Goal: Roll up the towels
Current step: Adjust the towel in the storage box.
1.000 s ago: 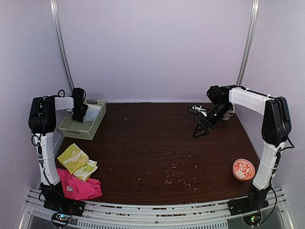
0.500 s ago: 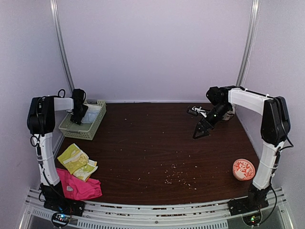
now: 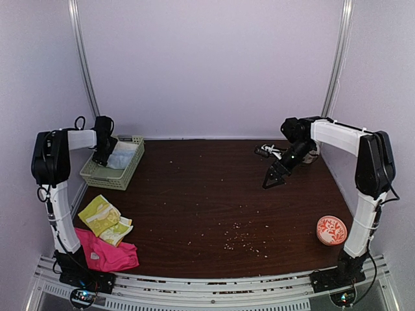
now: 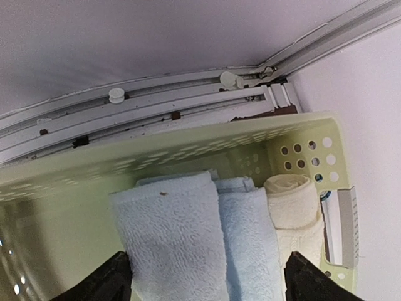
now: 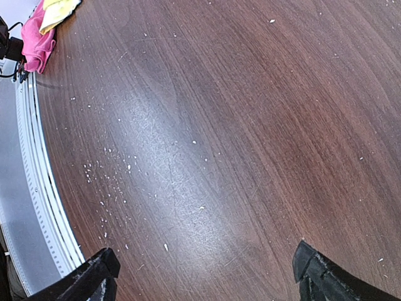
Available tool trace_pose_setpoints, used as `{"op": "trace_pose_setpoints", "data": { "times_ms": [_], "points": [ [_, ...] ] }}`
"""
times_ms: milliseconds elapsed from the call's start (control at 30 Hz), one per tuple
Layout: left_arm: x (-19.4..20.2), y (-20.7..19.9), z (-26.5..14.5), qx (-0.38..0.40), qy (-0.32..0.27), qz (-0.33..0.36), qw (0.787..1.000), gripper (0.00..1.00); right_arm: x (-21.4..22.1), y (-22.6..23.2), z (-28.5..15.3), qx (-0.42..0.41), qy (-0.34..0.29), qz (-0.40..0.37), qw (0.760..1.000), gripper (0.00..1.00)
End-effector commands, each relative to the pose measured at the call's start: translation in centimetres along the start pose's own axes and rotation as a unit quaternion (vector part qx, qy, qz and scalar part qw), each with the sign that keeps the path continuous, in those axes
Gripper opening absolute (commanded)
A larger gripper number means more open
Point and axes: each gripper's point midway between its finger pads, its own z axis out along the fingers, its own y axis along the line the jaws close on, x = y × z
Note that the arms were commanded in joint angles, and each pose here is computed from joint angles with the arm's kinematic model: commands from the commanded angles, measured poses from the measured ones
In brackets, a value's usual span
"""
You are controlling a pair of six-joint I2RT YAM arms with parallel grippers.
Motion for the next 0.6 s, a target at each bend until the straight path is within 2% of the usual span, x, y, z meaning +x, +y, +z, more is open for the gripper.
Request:
{"op": "trace_pose_setpoints", "data": {
  "times_ms": [0,133,267,567],
  "points": [
    [-0.9,0.0,-1.8,0.0,-0.011,0.011,1.0,0.86,-0.2,0.9,-1.4,0.013,-0.01,-0.01,1.0,1.0],
    [-1.9,-0.5,-3.3,0.008,-0.024,0.033,0.999,0.86,-0.7,1.0,-2.2,0.024,-0.019,-0.015,0.999,1.0],
    [-3.8,-2.0,-6.1,0.024,-0.061,0.084,0.994,0.86,-1.9,0.3,-3.4,0.05,-0.037,-0.02,0.998,1.0],
    [-6.3,-5.8,-12.4,0.081,-0.119,0.207,0.968,0.85,-5.2,-1.1,-7.1,0.092,-0.106,-0.015,0.99,1.0]
  ]
}}
